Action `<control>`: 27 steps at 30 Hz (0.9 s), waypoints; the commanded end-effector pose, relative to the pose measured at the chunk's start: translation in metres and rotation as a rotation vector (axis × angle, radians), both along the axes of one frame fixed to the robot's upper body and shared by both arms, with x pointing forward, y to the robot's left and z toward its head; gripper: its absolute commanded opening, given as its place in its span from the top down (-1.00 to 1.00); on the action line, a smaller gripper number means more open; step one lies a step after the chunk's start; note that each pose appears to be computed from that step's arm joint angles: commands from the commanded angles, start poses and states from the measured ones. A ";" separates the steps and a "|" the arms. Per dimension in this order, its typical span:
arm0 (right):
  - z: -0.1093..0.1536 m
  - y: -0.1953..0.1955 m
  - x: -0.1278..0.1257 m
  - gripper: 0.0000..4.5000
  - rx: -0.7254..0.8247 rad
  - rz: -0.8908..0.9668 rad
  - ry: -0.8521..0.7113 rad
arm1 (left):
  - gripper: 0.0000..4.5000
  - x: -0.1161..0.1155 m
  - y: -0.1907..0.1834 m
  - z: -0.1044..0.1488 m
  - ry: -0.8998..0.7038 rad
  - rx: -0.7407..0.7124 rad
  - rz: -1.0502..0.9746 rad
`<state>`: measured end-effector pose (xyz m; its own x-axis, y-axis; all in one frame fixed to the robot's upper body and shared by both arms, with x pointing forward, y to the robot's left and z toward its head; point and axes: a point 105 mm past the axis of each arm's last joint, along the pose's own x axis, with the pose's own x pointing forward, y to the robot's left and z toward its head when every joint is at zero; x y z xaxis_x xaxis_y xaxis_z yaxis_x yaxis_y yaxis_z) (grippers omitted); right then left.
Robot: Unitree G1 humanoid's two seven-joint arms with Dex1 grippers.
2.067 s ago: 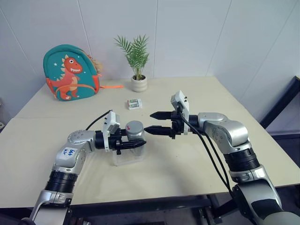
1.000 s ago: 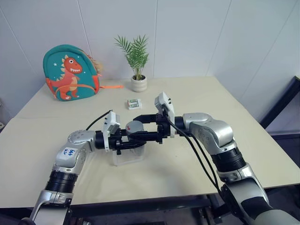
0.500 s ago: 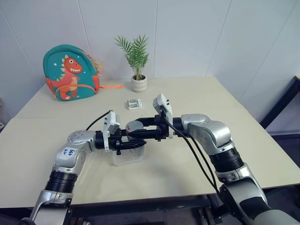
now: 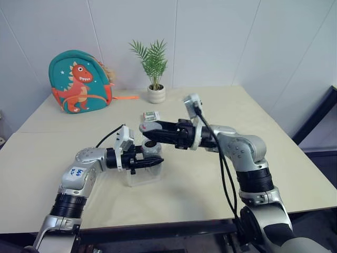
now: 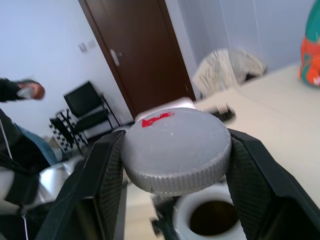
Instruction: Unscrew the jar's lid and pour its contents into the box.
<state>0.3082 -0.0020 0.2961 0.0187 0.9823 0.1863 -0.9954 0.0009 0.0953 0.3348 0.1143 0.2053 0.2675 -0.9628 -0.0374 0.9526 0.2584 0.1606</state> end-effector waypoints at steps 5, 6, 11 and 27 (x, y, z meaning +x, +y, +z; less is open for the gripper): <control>0.001 -0.048 0.018 -0.15 0.014 -0.231 -0.075 | 0.11 0.003 0.009 0.019 -0.082 0.007 0.057; -0.004 -0.061 0.026 -0.15 0.007 -0.297 -0.078 | 0.11 0.002 0.011 0.021 -0.090 0.011 0.065; -0.044 -0.118 0.059 -0.15 -0.092 -0.585 -0.097 | 0.11 -0.001 0.017 0.024 -0.089 0.024 0.078; -0.165 -0.172 0.093 -0.15 -0.320 -0.895 -0.033 | 0.11 0.008 0.025 0.039 -0.105 -0.003 0.168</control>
